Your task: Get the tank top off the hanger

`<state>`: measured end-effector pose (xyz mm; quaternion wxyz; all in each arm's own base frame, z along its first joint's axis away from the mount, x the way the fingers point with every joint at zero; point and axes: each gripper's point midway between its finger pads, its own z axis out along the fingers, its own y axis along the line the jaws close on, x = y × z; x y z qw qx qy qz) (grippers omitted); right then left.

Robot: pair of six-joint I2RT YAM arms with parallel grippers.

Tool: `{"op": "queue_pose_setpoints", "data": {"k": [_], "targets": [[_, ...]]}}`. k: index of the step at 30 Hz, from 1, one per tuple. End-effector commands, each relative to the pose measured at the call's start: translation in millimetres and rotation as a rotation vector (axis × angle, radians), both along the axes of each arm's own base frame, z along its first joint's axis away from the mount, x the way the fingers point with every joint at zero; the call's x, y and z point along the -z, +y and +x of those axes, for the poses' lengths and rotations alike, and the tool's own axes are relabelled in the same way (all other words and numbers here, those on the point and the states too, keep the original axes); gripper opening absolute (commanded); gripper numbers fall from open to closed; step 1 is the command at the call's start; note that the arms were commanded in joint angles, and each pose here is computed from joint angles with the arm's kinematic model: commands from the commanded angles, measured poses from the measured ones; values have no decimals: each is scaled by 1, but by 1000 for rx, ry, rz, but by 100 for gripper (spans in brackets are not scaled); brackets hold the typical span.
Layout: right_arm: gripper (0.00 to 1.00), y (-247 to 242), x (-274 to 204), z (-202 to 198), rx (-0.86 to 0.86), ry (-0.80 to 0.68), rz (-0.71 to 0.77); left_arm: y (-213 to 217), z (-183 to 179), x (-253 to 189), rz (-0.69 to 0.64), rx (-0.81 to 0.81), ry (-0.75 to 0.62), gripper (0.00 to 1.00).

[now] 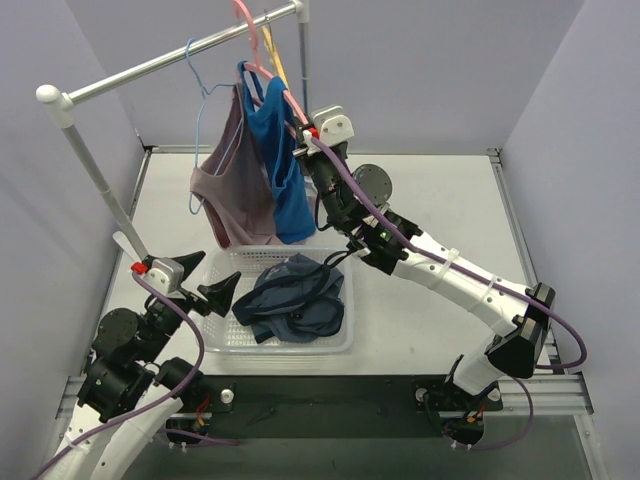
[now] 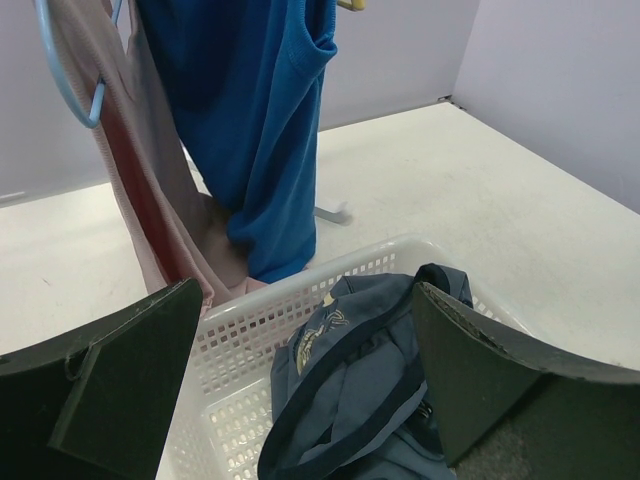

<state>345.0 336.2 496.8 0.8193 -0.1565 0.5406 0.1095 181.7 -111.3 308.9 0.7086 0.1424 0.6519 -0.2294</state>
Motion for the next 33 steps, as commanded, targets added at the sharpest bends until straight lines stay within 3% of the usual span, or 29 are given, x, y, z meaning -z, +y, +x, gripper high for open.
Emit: {"op": "queue_pose_setpoints", "data": {"k": [1,15,23,33], "targets": [[0,-48,-78,-22,44,-163,198,-2,2,-9,-24,5,-26,97],[0,-69,-88,-11,92,-197,191,-3,5,-6,-16,-1,-11,97],[0,-65,-83,-27,-81,-188,263,1,4,-15,-34,-20,-20,97],[0,-85,-92,-25,-166,-199,378,-6,4,-53,-64,11,-24,97]]}}
